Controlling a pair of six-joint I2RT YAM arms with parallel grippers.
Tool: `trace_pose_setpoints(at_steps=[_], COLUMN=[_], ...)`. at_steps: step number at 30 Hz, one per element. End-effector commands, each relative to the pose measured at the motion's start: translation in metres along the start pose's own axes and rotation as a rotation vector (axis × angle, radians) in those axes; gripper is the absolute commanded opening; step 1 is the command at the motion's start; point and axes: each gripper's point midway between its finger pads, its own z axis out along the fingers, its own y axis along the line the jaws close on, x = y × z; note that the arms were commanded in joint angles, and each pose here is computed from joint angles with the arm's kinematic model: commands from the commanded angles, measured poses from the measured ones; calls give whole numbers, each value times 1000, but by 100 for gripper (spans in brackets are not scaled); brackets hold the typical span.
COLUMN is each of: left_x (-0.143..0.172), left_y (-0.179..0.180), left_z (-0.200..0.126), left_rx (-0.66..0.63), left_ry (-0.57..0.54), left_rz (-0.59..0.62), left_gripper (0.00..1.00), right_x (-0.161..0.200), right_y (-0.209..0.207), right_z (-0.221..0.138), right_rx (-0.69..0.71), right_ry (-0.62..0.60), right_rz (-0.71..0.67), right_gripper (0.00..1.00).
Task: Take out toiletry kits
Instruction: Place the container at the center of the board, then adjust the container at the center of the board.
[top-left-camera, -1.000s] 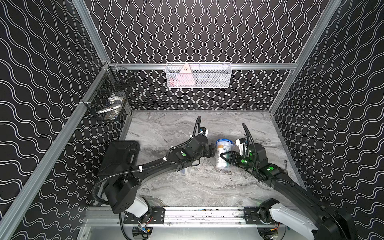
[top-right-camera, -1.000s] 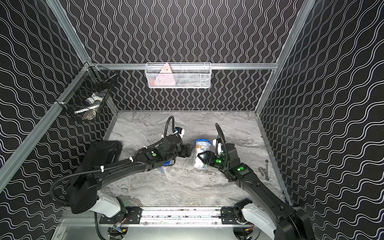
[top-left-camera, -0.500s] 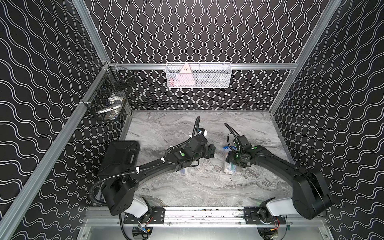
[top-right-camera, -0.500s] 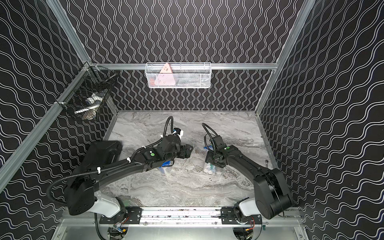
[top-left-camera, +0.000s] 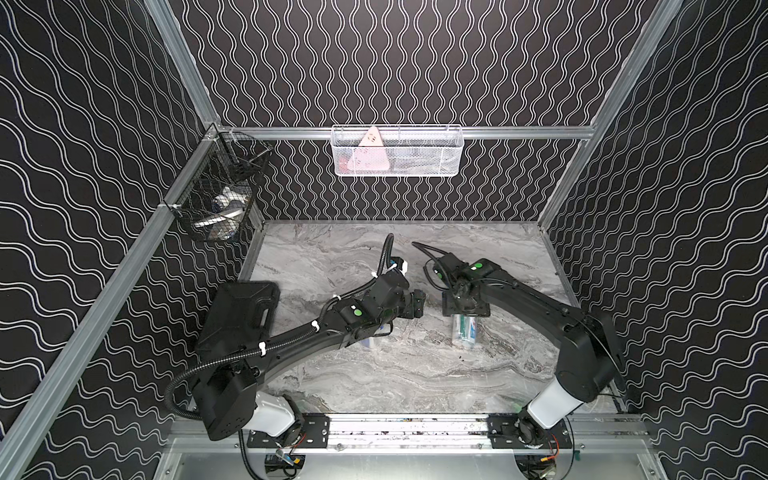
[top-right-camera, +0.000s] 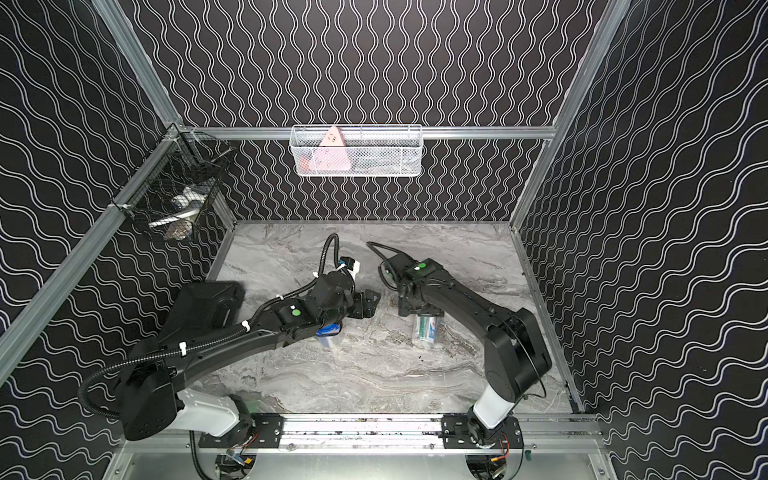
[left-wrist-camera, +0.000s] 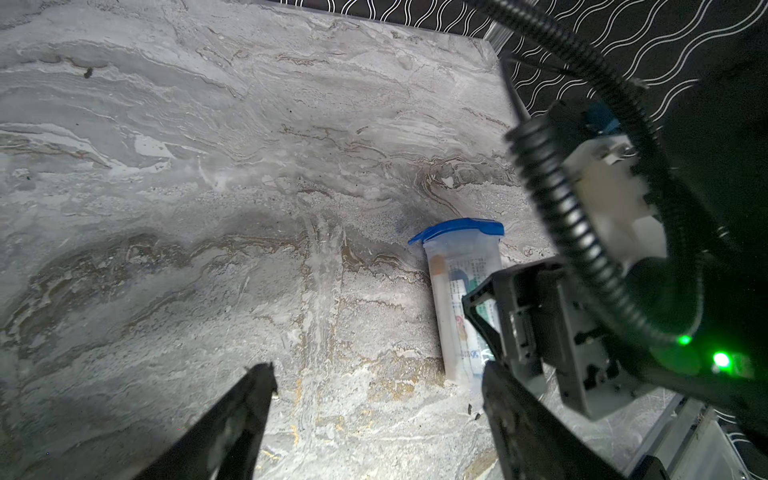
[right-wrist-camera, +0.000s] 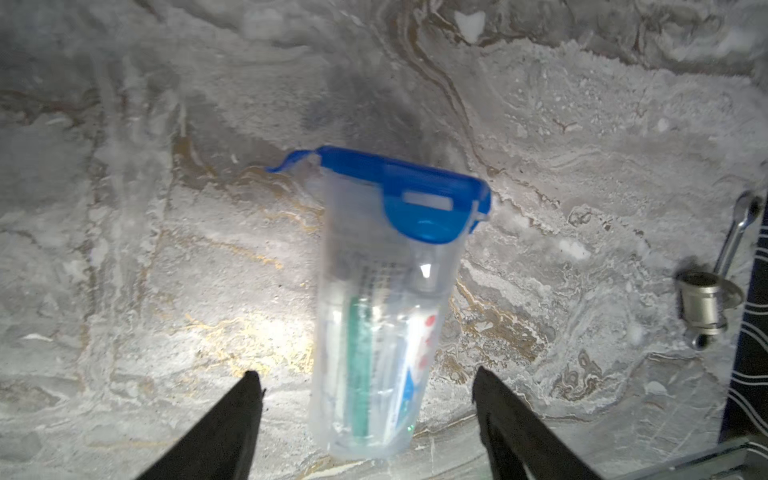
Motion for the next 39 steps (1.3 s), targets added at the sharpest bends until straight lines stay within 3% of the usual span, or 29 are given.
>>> trace_pose_setpoints(at_steps=[1,7,12,24,31,36,39], left_x=[-3,1,1,-2,-2,-2,-2], left_y=[5,8,7,4,4,4,5], left_z=[-4,-1,0,1,0,0,2], left_rx=[-22,-34,-33,-25,-25,-25,-36], left_ry=[-15,-6,-3,-3,-3,-5,1], left_rz=[3,5,1,-4,-4,0,14], left_gripper=[82,82,82,82,82,82,82], right_x=[5,16,28,47,40,32,28], right_y=[-8,-2,-3,-27,-36,-42,-37], right_z=[-2,32,56,96,110,106,100], right_rx=[156,233,235,241,197,177,105], right_ry=[20,80,118,192,197,157,119], right_rz=[-41,-27,-18,13,54,83,100], right_gripper=[75,65,64,66,73,52,47])
